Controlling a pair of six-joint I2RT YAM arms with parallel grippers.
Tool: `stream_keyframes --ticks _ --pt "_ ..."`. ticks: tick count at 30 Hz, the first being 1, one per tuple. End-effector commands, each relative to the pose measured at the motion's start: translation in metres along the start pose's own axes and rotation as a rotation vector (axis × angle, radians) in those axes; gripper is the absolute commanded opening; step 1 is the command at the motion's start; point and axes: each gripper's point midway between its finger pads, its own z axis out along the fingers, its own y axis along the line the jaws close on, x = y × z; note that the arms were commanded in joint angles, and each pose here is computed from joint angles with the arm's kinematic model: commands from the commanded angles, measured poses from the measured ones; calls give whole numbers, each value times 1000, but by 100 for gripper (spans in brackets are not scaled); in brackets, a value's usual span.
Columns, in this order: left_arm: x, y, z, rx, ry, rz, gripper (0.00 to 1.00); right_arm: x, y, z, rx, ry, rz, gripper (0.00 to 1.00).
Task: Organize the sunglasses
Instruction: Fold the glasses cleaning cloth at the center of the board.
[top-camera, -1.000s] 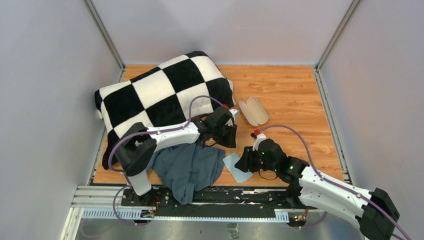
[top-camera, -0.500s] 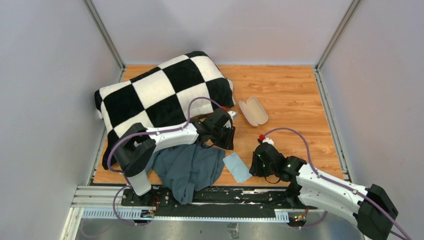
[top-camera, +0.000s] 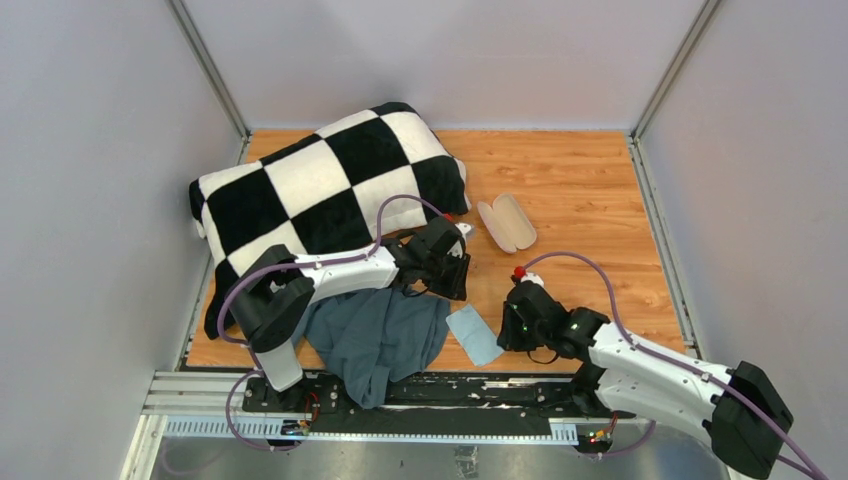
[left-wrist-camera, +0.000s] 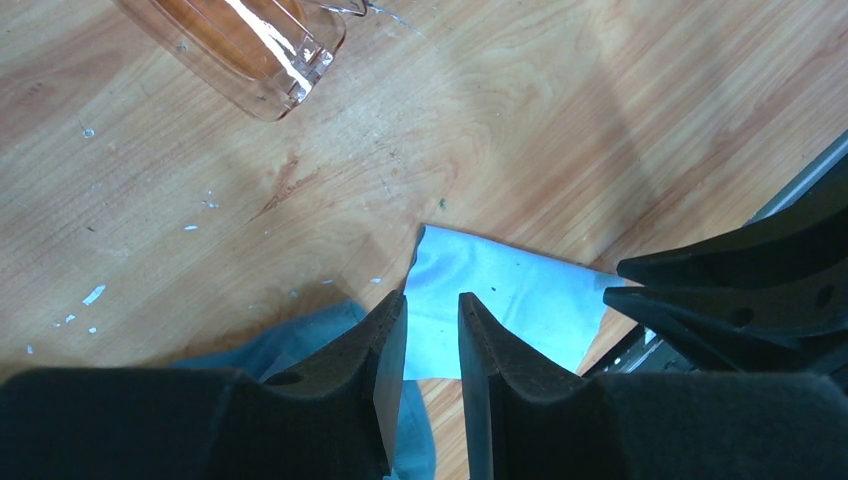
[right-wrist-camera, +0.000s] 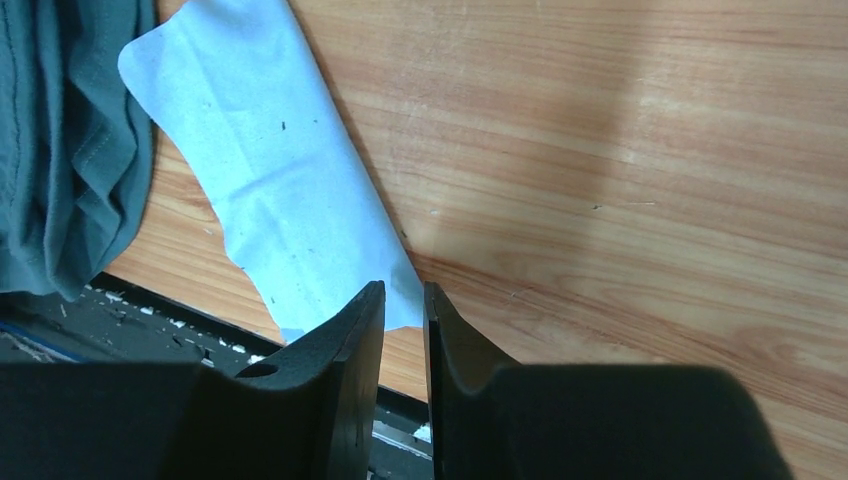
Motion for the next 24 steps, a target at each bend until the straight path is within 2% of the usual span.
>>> stream_keyframes --ticks 1,5,6,10,17,18,22,24 --pt "5 7 6 -23 19 4 32 14 -5 0 6 41 13 26" --pt "4 6 7 -18 17 3 32 21 3 2 -37 66 13 25" --pt "4 6 7 -18 16 2 32 23 4 2 -38 68 15 22" --pt "4 6 7 -14 17 1 32 15 -3 1 7 27 16 0" --pt "8 8 5 -18 26 16 31 -13 -19 -11 98 -97 4 0" --pt "8 8 5 -17 27 21 31 -15 -21 -12 98 -99 6 1" --pt "12 10 5 -21 38 26 32 -17 -33 -12 151 -82 38 24" --pt "12 9 3 -17 35 25 32 -23 -35 -15 164 -89 48 29"
